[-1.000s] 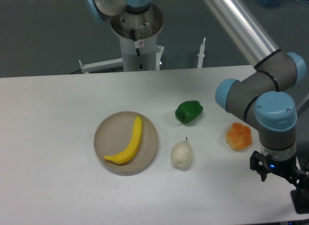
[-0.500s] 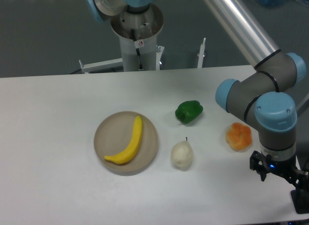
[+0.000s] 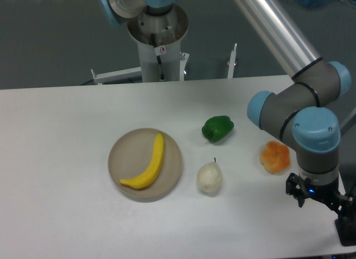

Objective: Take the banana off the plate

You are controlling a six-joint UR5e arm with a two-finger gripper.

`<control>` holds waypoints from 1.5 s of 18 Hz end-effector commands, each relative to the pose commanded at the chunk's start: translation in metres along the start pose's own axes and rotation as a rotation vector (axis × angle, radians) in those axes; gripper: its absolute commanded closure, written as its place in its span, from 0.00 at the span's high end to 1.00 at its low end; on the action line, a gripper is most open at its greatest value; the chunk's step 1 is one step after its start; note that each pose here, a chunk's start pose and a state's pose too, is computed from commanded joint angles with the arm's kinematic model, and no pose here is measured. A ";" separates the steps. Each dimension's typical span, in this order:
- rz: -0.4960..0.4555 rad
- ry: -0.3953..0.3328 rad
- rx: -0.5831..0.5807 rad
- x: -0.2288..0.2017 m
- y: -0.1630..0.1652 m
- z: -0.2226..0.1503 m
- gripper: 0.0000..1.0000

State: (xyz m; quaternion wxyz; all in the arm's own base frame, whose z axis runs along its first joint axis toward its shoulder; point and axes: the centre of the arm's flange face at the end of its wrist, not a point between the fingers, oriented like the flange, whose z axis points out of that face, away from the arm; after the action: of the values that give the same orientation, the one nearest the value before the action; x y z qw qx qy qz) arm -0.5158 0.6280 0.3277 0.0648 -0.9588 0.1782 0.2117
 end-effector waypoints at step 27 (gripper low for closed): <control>-0.346 0.487 -0.007 0.238 -0.057 -0.083 1.00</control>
State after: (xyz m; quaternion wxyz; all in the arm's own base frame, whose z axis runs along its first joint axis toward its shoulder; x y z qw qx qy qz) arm -0.2609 0.5897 0.3033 0.0521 -0.9977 0.0218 -0.0380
